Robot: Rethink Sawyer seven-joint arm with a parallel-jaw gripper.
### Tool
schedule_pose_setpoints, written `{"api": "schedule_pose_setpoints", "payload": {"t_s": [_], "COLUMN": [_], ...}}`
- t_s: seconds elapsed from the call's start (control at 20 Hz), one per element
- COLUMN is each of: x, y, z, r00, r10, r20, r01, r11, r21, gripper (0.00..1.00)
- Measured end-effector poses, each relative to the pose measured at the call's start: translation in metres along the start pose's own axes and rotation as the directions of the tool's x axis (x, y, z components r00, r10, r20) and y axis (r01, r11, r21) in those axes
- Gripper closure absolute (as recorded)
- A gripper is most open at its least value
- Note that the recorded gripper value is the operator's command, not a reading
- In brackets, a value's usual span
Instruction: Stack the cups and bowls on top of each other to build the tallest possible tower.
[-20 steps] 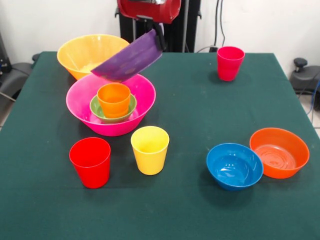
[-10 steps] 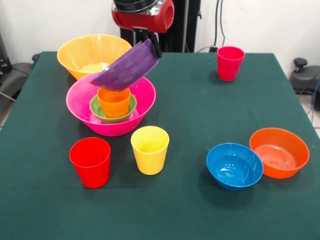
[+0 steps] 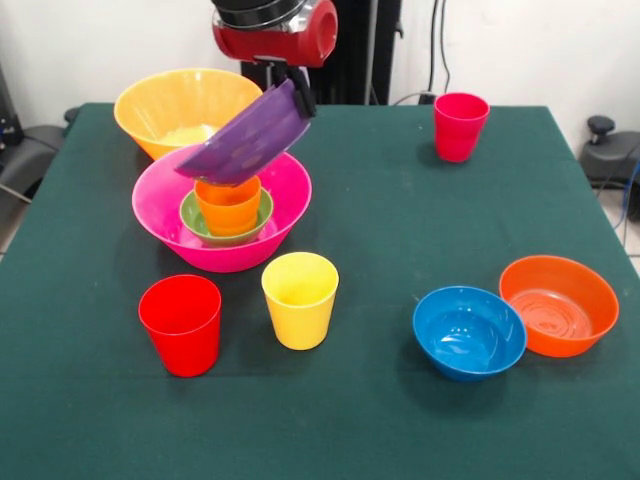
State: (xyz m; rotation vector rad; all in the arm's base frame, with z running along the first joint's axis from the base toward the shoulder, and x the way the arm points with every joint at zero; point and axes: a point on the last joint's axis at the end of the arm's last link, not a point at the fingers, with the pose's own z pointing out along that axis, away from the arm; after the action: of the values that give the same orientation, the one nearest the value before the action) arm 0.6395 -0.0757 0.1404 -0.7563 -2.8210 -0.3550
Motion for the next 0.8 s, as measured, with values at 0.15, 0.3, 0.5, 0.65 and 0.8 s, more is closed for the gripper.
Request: {"api": "schedule_pose_setpoints", "payload": {"t_s": [0.15, 0.3, 0.5, 0.65, 0.8], "x": [0.000, -0.002, -0.001, -0.001, -0.003], "y": [-0.002, -0.003, -0.011, -0.016, -0.026], "z": [-0.003, -0.008, -0.018, -0.021, -0.026], "r00": [0.9999, 0.9998, 0.9989, 0.9983, 0.9981], "r10": [-0.001, -0.002, 0.001, 0.002, -0.004], "r20": [-0.012, -0.017, -0.047, -0.058, -0.061], "r01": [0.001, 0.001, -0.001, -0.002, 0.004], "r11": [1.0000, 0.9999, 0.9999, 1.0000, 1.0000], "r21": [-0.006, -0.013, -0.011, -0.007, -0.001], "gripper": [1.00, 1.00, 1.00, 1.00, 1.00]}}
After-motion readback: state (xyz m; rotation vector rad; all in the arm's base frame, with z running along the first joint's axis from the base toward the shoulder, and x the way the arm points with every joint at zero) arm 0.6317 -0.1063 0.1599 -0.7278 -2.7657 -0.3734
